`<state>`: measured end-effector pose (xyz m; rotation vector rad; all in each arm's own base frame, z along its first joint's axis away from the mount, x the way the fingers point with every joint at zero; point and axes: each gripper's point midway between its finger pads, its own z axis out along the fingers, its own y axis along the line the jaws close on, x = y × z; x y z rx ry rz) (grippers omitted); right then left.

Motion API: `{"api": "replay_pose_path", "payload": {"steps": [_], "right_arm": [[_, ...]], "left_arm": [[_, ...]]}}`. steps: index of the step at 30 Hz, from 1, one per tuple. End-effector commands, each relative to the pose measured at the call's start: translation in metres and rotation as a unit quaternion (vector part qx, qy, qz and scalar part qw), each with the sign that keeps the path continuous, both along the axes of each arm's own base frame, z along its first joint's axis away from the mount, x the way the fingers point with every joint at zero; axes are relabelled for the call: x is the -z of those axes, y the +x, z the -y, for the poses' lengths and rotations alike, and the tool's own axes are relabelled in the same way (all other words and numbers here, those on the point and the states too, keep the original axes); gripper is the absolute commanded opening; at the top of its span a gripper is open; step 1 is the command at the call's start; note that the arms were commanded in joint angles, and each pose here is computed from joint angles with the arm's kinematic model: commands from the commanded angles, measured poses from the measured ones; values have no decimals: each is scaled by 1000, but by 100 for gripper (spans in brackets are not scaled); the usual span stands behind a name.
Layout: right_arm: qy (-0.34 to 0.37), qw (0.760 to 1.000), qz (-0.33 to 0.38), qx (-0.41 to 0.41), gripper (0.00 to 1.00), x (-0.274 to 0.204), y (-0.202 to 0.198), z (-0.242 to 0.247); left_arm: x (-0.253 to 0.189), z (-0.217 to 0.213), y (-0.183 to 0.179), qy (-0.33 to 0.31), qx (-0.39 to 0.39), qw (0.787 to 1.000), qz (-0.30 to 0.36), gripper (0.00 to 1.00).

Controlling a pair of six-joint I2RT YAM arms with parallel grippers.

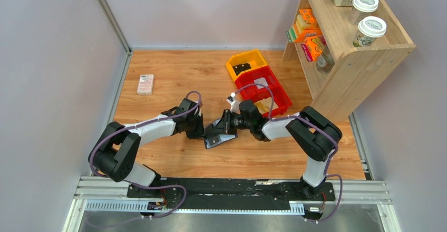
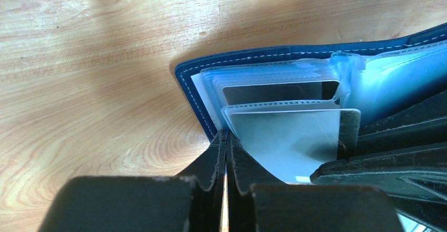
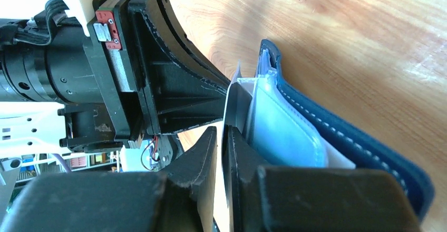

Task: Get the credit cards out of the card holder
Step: Remove the credit card from the card holder.

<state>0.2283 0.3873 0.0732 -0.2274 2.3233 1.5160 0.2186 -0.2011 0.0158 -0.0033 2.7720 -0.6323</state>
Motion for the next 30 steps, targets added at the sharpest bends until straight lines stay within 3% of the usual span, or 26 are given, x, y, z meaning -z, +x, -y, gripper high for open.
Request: {"api": "replay_pose_path", "payload": {"steps": [1,19,30], "right_arm": [[50,998,18,-40,13,-34,-14,-1],[50,997,21,-51,20,-33,-13,11],[61,996,26,-55,18,-38,-13,15]], "left_arm": [[35,-36,-20,93,4,995,-28,4],[41,-36,-23,96,10,995,-38,3],[40,-35,-23,92,12,995,-37,3]]}}
